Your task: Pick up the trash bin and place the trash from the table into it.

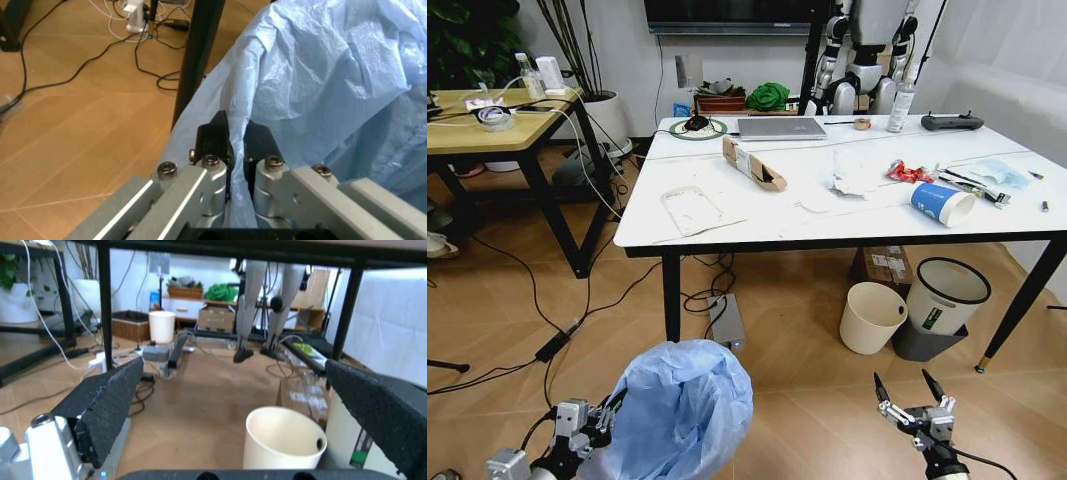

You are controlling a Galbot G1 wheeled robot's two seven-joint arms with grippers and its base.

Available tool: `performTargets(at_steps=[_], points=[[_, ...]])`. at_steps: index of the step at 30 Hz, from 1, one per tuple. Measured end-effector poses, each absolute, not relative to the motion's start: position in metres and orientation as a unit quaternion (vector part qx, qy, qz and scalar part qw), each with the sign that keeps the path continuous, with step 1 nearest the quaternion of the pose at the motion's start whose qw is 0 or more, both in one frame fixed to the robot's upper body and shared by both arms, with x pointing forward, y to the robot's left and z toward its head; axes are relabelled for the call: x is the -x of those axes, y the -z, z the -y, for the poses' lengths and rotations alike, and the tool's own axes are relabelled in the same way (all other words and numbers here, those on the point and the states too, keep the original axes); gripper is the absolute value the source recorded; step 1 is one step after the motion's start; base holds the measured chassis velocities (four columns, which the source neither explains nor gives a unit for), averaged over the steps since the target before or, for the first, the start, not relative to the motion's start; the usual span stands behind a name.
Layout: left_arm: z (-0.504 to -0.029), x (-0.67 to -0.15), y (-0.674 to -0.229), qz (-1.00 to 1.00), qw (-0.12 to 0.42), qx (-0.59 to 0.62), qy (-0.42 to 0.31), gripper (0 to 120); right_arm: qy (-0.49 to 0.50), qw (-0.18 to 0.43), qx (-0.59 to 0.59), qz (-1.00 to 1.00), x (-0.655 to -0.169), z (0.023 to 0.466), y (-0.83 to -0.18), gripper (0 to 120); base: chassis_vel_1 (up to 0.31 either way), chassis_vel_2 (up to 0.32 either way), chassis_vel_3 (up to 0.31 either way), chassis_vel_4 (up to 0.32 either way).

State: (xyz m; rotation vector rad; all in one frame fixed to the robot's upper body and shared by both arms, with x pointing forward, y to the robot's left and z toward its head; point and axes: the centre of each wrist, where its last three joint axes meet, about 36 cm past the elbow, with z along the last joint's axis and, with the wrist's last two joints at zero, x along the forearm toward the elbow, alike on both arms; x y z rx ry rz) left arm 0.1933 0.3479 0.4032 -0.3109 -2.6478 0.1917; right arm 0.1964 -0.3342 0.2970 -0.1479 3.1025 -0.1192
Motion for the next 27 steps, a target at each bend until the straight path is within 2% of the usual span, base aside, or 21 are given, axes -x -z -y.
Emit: performTargets(at_steps=[27], points=[[-0.3456, -0.1924, -0.4050, 0.964, 0.229, 0.116, -0.070, 0, 0.042, 0.017, 0.050, -0.998, -0.1953, 0.3341, -0.3038, 100, 0.000, 0.000, 0.000, 0.000]])
